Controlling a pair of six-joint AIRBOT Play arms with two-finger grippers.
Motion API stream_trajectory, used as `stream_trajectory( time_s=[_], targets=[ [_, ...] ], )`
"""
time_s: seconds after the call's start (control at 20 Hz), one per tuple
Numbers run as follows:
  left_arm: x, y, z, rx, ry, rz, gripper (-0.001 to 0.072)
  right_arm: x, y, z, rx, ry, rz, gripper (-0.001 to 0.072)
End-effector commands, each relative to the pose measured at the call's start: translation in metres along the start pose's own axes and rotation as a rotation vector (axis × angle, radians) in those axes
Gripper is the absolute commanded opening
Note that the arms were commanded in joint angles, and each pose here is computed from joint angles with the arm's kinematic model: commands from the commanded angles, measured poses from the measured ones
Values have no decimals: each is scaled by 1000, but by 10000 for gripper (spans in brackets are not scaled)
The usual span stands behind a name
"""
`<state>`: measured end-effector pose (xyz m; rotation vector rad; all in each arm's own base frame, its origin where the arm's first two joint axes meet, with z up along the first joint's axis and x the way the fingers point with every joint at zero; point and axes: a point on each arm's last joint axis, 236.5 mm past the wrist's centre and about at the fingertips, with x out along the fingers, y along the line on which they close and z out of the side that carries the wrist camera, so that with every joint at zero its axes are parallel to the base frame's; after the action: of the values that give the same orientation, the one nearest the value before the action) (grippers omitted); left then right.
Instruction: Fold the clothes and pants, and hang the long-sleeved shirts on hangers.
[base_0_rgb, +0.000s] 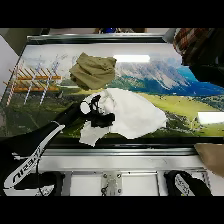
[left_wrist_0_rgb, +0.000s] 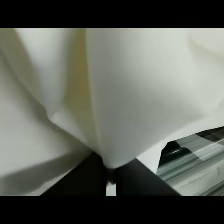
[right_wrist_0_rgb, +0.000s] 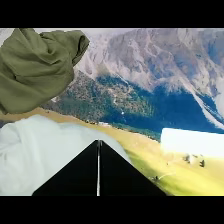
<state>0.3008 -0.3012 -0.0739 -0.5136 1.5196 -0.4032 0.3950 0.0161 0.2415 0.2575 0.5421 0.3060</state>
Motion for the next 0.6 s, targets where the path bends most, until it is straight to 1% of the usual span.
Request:
stream_trajectory(
  time_s=[0.0,0.1,0.2,0.25,0.35,0.45,0.55],
  targets=[
    [-30,-24,36,51,-72,-60,25,8,-36,-27,54,82,-102,33],
    [-79,-33,60,106,-158,-100,24,18,-78,-72,158,193,-205,33],
    [-135,-33,83,112,-271,-132,24,34,-106,-132,274,326,-245,43],
    [-156,-31,91,104,-323,-143,24,44,-112,-165,322,400,-243,92],
    [-189,-23,102,83,-401,-153,24,63,-112,-224,422,533,-209,567],
    [-203,-18,106,73,-433,-153,24,82,-102,-269,505,635,-164,575],
    [-205,-13,107,66,-430,-148,24,103,-86,-301,529,716,-123,575]
  ],
)
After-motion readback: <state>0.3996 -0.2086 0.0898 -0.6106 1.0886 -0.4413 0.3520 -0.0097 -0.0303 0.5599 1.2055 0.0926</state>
